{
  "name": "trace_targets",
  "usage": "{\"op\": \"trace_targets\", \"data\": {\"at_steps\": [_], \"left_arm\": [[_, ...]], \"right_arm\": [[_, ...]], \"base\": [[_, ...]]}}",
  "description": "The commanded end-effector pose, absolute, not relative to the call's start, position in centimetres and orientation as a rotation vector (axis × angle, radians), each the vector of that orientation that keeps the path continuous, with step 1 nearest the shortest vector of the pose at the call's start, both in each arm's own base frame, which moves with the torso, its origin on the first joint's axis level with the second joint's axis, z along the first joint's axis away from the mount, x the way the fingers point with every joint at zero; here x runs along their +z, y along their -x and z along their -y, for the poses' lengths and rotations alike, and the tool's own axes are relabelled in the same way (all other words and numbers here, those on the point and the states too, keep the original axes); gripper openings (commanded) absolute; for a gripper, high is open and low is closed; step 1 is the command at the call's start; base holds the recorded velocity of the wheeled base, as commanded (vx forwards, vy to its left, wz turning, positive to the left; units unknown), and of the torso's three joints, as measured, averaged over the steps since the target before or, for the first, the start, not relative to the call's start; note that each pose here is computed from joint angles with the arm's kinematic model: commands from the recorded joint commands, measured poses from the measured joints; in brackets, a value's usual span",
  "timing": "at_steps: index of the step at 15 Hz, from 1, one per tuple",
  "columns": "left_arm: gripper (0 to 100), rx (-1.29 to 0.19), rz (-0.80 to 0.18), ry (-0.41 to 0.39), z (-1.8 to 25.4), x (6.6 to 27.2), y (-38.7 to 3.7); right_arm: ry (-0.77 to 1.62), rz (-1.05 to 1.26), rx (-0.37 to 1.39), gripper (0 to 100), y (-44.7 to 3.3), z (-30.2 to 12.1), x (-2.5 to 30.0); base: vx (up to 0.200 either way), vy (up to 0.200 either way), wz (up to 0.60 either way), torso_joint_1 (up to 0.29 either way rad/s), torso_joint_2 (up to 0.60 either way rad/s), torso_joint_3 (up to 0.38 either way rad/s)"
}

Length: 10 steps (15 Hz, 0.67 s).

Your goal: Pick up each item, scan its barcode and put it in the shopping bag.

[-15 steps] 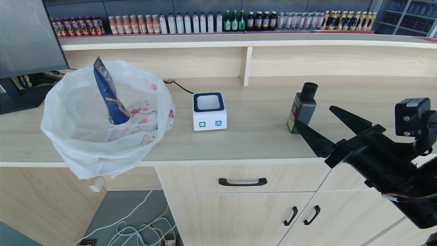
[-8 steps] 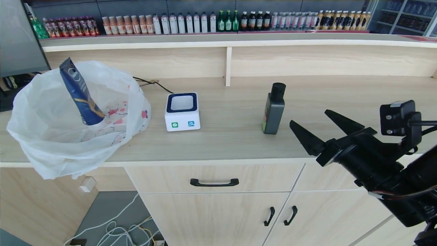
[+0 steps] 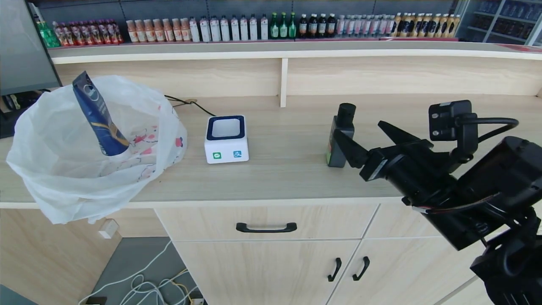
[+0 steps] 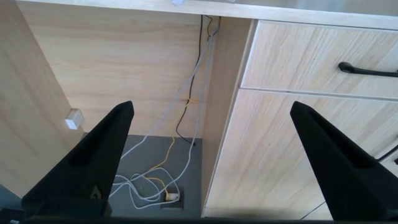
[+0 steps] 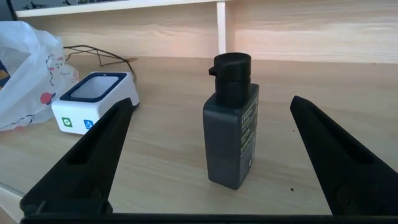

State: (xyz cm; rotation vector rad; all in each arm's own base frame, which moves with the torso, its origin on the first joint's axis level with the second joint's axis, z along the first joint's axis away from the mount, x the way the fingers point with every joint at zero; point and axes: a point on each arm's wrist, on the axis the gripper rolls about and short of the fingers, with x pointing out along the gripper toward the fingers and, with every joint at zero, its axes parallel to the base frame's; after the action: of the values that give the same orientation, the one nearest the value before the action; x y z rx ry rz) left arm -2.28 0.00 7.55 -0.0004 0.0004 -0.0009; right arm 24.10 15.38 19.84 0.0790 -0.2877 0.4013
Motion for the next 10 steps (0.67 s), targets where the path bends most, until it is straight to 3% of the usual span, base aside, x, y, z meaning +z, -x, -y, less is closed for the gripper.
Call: {"op": "trace_targets", "data": {"at_steps": [1,10], "left_arm": [[100,0.0,0.0,0.002,0.0,7.5,2.3],[100,0.0,0.0,0.002,0.0,7.5,2.3]], "right_arm": [[-0.071,0.249,0.368,100,-25.6,-16.3,18.5],[-0.071,0.236,0.277,100,-30.3,-18.3,18.2]], "base": [[0.0,0.0,0.0,0.0,0.0,0.0],[0.0,0.0,0.0,0.0,0.0,0.0]]}}
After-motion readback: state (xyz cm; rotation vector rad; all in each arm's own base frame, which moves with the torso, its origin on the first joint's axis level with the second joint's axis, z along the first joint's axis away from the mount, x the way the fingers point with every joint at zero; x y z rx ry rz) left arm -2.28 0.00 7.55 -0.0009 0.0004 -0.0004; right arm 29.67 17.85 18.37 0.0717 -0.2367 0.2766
